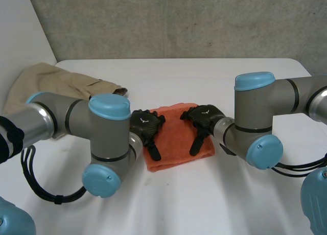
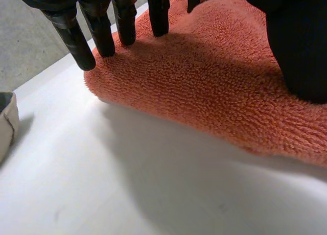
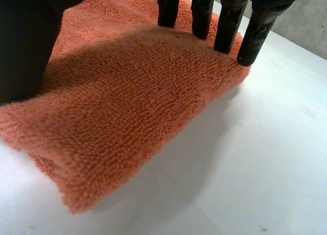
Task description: Fold the laundry.
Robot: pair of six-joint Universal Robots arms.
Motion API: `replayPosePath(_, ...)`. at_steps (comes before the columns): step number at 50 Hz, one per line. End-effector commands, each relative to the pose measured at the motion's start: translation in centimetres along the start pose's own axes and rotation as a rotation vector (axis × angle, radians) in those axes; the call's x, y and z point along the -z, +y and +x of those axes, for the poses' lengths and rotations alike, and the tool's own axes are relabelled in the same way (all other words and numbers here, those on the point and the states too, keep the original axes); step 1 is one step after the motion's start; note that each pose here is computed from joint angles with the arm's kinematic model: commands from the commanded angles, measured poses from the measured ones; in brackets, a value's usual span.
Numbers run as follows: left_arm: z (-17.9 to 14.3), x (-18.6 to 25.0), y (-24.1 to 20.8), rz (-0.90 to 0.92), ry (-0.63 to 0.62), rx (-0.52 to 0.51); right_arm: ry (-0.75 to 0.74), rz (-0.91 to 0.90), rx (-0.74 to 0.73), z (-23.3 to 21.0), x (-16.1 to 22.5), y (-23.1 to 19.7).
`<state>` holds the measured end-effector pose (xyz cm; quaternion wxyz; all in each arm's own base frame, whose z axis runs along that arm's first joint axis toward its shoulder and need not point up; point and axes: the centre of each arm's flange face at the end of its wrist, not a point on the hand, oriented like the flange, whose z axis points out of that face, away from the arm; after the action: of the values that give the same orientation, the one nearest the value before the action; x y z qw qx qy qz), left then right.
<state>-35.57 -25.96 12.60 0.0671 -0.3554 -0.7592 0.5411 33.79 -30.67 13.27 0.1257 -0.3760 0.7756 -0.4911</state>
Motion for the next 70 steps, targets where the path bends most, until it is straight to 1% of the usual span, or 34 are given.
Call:
replayPosePath(1,-0.5,1.3,-3.0,0.088,-0.005,-0.032,0.041,0.09,-0.026,0.8,2.1,-2.6)
replayPosePath(2,-0.9,2.0,-4.5,0.13,-0.01,-0.029,0.053,0.112,-0.034,1.0,2.5,-3.1)
replayPosePath(7,-2.3,4.3,-8.5,0.25,-0.006,-0.022,0.148,0.205,-0.107,3.4,4.4,-4.1)
replayPosePath(11,-3.3,6.3,-11.0,0.33,0.03,-0.019,0.256,0.243,-0.197,5.4,6.4,-3.1)
replayPosePath(15,-4.4,8.4,-12.5,0.365,0.097,0.014,0.29,0.232,-0.268,6.0,7.6,-2.0)
replayPosePath(16,-4.6,8.7,-12.6,0.362,0.116,0.025,0.286,0.209,-0.311,5.9,7.9,-1.1)
replayPosePath(19,-5.2,10.1,-13.1,0.35,0.209,0.083,0.271,0.16,-0.376,5.6,8.2,0.7)
replayPosePath(21,-5.4,10.8,-13.3,0.347,0.269,0.123,0.252,0.136,-0.4,5.1,8.3,1.5)
replayPosePath(25,-5.5,11.2,-13.6,0.348,0.331,0.175,0.178,0.088,-0.43,3.8,8.4,3.1)
replayPosePath(29,-5.7,11.2,-13.4,0.342,0.331,0.188,0.127,0.076,-0.492,3.0,7.9,4.1)
replayPosePath(30,-5.6,11.1,-13.4,0.339,0.333,0.189,0.107,0.072,-0.527,2.7,7.3,4.5)
replayPosePath(34,-5.5,11.1,-13.2,0.333,0.336,0.188,0.091,0.071,-0.592,2.6,6.1,5.4)
replayPosePath(38,-5.4,11.1,-13.1,0.329,0.338,0.189,0.085,0.088,-0.607,2.6,5.1,5.6)
replayPosePath(46,-5.4,11.1,-13.0,0.326,0.339,0.19,0.039,0.12,-0.58,0.9,3.4,5.2)
replayPosePath(54,-5.3,11.0,-12.7,0.319,0.341,0.191,0.007,0.138,-0.625,0.0,2.3,4.7)
replayPosePath(70,-5.1,10.8,-12.4,0.307,0.347,0.195,0.013,0.185,-0.616,0.7,-0.4,3.8)
